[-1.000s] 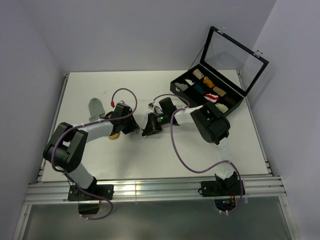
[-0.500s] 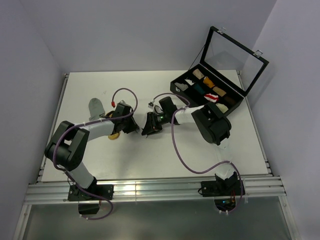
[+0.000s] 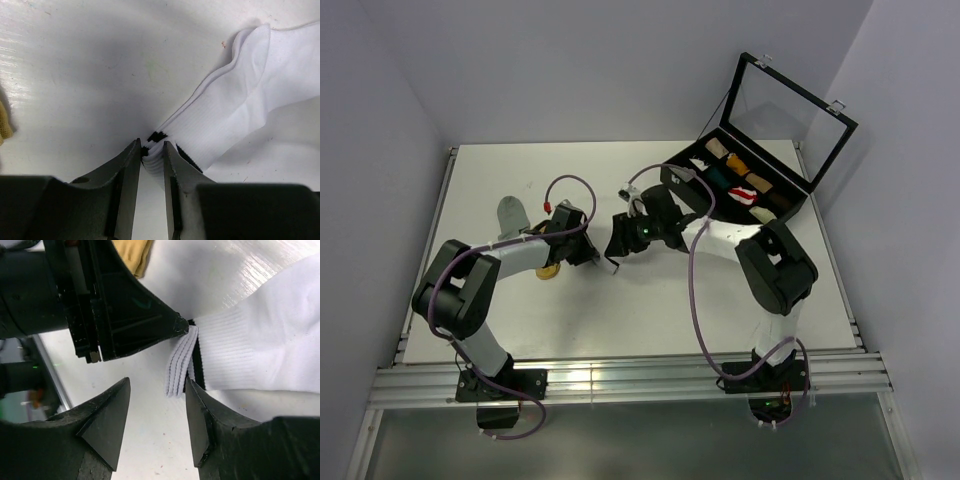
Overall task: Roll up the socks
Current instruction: Roll the sock at the center of the board.
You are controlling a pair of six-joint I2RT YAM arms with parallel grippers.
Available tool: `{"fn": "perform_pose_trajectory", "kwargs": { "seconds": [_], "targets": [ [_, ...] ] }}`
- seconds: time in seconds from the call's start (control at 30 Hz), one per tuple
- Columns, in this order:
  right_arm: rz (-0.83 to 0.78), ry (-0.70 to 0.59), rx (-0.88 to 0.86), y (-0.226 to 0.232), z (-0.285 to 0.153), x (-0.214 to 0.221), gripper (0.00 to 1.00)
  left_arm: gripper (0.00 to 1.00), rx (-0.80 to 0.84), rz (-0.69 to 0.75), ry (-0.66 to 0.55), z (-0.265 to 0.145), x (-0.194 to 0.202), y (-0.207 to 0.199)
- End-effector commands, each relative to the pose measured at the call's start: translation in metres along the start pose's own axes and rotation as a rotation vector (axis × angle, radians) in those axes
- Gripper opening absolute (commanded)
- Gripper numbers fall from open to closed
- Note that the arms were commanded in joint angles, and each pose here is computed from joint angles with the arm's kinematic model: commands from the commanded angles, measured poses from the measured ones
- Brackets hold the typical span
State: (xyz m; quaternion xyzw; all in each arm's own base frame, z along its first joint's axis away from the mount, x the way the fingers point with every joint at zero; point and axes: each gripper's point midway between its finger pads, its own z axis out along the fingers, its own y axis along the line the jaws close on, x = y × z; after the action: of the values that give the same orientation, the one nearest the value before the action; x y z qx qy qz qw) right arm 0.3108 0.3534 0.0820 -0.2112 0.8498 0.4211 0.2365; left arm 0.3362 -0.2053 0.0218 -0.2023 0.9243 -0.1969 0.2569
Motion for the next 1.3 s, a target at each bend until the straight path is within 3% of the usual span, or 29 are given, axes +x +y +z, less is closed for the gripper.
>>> {"fn": "perform_pose_trajectory", "kwargs": {
  "seconds": [0.0, 0.27, 0.53, 0.8, 0.9, 1.27],
  "targets": [
    [-0.136, -0.036, 0.083, -0.003, 0.001, 0.0, 0.56, 0.3, -0.137, 0.02, 0.09, 0.008, 0.028, 0.037],
    [-0.263, -0.027, 0.118, 0.008, 0.019, 0.017, 0.57, 0.29, -0.132, 0.015, 0.104, 0.009, 0.033, 0.039],
    [-0.272, -0.013, 0.183, -0.003, 0.029, 0.029, 0.53, 0.29, -0.122, 0.015, 0.106, 0.01, 0.032, 0.036],
    [-0.261, -0.022, 0.233, -0.015, 0.031, 0.03, 0.37, 0.28, -0.119, 0.024, 0.106, 0.01, 0.031, 0.034],
    [-0.258, -0.018, 0.26, -0.022, 0.031, 0.032, 0.27, 0.28, -0.118, 0.027, 0.106, 0.009, 0.031, 0.035],
    [-0.194, 0.017, 0.288, -0.044, 0.036, 0.047, 0.2, 0.28, -0.114, 0.029, 0.106, 0.009, 0.031, 0.033]
  ]
}}
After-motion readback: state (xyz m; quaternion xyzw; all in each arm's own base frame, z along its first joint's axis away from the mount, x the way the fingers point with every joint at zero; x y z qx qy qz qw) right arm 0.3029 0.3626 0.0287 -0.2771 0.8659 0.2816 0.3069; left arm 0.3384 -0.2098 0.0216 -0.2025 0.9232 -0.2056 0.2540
